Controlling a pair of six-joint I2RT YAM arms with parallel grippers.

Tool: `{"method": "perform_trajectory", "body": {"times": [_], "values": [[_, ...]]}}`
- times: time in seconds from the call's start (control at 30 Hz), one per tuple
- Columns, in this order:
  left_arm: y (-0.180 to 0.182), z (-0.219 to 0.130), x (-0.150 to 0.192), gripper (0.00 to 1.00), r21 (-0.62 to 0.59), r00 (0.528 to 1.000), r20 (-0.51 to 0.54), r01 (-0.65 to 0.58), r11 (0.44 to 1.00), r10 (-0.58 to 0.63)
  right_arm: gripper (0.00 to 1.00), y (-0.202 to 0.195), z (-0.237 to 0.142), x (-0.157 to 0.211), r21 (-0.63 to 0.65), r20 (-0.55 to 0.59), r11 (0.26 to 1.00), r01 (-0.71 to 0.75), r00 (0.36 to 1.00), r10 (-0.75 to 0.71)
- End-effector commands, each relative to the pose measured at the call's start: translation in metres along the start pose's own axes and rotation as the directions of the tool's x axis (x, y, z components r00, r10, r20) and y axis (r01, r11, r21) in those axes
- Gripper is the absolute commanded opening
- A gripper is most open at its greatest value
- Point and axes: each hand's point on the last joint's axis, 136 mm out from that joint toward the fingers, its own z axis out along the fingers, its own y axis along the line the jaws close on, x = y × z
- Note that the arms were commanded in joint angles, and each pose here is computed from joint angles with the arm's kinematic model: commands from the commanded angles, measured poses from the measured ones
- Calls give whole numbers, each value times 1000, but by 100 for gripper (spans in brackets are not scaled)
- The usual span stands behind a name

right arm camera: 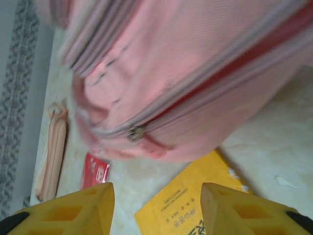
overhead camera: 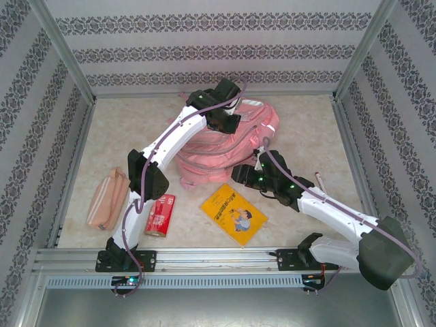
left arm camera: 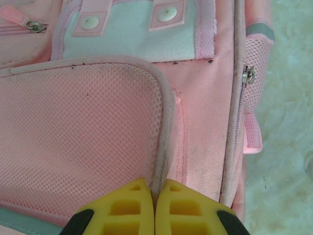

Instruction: Pack the student bag

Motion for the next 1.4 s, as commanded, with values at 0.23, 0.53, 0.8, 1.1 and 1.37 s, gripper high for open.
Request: {"method": "perform_trajectory", "body": {"times": [0.23, 0.53, 0.8, 1.1, 1.37], "values": [[-16, -19, -33, 0, 87, 991, 129, 32, 996, -43, 49, 10, 4, -45, -100, 99, 967, -234, 965, 243], [-20, -10, -28, 0, 100, 992, 106, 55, 993, -66, 48, 20, 25, -47, -130, 64, 933, -337, 936, 347], [-23, 0, -25, 0, 114, 993, 91, 61, 992, -72, 30, 25, 27, -55, -161, 98, 925, -345, 927, 363], [-22, 15, -33, 1, 136, 991, 109, 63, 989, -79, 10, 14, 36, -54, -145, 105, 918, -370, 917, 386], [9, -37, 32, 49, 5, 991, -118, 58, 998, -57, 0, 21, 51, -61, -198, 64, 901, -387, 912, 405]]}}
